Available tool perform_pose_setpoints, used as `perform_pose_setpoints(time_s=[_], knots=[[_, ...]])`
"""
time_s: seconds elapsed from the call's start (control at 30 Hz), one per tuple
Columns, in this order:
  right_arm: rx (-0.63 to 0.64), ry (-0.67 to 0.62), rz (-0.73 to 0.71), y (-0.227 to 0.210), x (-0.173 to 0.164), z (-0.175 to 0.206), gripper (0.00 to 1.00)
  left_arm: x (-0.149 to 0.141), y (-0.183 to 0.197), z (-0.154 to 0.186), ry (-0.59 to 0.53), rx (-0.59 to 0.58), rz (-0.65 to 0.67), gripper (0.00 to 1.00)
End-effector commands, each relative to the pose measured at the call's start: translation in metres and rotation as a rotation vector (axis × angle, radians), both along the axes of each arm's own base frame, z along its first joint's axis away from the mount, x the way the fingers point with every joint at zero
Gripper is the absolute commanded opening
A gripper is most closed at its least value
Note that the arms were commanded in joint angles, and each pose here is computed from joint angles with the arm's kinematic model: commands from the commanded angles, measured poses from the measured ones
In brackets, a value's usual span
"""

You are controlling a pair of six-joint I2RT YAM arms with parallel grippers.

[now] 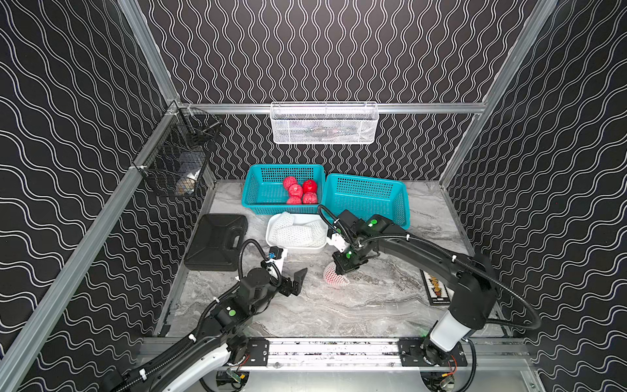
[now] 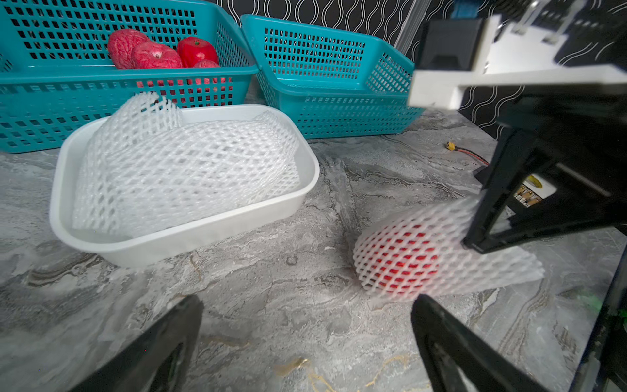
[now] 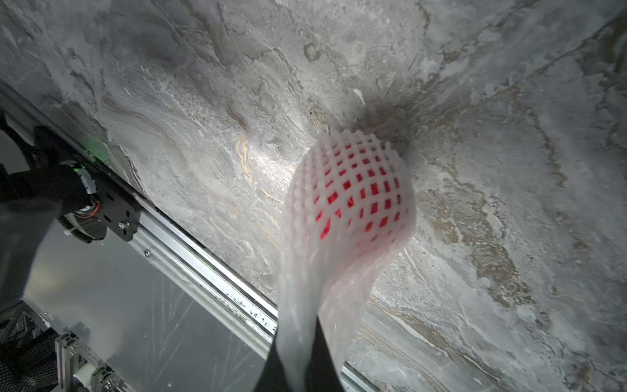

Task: Remove foam nets from apples
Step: Remove the foam net from the apple.

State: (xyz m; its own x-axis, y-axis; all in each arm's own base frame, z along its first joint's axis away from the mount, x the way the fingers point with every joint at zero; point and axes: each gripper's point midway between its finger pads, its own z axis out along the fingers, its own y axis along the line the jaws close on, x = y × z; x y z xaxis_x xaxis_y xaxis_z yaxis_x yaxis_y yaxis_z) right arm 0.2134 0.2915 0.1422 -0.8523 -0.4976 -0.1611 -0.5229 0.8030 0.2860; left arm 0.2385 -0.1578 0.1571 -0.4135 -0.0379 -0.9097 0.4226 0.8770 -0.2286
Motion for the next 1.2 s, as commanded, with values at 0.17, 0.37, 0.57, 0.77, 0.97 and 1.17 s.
perform_pose_setpoints(time_s=[0.17, 0.37, 0.57, 0.77, 0.97, 1.17], knots=[[0.008, 0.084, 0.066, 0.014, -0.016, -0.007, 0.0, 0.008, -0.001, 0.012, -0.046, -0.026, 0.024, 0.99], [-0.057, -0.01, 0.038, 0.005, -0.011, -0.01, 0.0, 0.01, 0.006, 0.008, -0.046, -0.003, 0.057, 0.99], [0.044, 0.061, 0.076, 0.017, -0.021, 0.009, 0.0, 0.009, 0.006, 0.007, -0.041, -0.013, 0.057, 0.99], [0.097, 0.026, 0.11, 0.007, -0.016, 0.041, 0.0, 0.011, 0.011, 0.018, -0.066, -0.023, 0.085, 0.99], [0.47, -0.122, 0.045, 0.022, 0.029, 0.121, 0.0, 0.015, 0.042, 0.078, -0.177, -0.121, 0.265, 0.87], [0.769, -0.256, 0.027, 0.066, 0.088, 0.157, 0.0, 0.037, 0.062, 0.137, -0.272, -0.095, 0.42, 0.69]])
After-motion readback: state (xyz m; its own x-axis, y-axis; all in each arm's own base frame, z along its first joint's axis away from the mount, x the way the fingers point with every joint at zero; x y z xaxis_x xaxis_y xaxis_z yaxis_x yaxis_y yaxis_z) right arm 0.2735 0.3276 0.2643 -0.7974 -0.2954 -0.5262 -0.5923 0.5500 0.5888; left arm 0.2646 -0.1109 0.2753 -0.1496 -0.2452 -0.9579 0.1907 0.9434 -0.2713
